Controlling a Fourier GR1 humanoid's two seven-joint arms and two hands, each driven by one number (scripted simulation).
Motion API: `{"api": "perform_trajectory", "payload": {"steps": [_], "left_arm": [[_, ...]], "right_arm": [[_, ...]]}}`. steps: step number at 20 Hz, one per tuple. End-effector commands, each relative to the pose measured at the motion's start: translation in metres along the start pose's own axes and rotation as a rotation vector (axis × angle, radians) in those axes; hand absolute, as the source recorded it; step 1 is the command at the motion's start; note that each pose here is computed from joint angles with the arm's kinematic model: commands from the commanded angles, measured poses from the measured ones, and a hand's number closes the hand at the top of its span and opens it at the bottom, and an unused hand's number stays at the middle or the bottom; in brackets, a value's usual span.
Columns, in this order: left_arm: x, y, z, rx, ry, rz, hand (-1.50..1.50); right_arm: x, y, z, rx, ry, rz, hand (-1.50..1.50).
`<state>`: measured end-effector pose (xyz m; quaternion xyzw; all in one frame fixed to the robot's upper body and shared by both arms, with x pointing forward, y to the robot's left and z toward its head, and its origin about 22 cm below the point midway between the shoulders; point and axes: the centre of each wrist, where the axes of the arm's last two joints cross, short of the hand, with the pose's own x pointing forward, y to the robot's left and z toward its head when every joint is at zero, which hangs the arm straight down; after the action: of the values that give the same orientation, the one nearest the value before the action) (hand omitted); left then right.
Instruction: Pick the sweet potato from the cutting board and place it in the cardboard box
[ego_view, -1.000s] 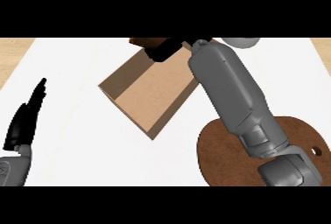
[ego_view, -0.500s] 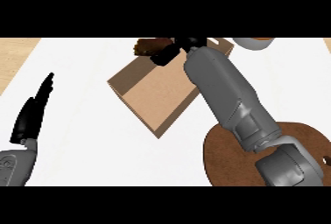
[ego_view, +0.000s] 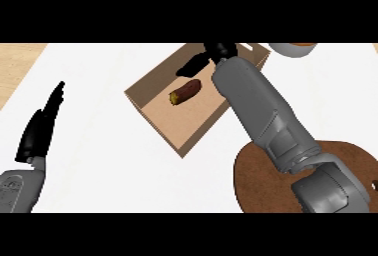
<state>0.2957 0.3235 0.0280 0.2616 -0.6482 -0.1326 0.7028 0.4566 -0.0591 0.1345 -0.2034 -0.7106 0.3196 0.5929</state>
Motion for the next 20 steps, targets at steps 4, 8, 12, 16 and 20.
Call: {"api": "perform_trajectory", "payload": {"steps": [4, 8, 12, 16, 20], "left_arm": [[0.001, 0.003, 0.005, 0.001, 0.013, 0.017, 0.00], [-0.010, 0.014, 0.005, 0.033, 0.034, 0.009, 0.00], [-0.008, 0.021, 0.006, 0.043, 0.036, -0.004, 0.00], [-0.027, 0.025, 0.012, 0.053, 0.070, 0.004, 0.00], [-0.018, 0.014, 0.018, 0.047, 0.064, 0.011, 0.00]], "right_arm": [[-0.005, -0.006, 0.000, -0.178, -0.092, -0.176, -1.50], [-0.003, -0.030, -0.006, -0.237, -0.099, -0.307, -1.50], [-0.031, -0.066, -0.006, -0.242, -0.141, -0.383, -1.50], [-0.070, -0.078, 0.004, -0.283, -0.097, -0.421, -1.50], [-0.109, -0.122, 0.017, -0.289, -0.046, -0.400, -1.50]]}}
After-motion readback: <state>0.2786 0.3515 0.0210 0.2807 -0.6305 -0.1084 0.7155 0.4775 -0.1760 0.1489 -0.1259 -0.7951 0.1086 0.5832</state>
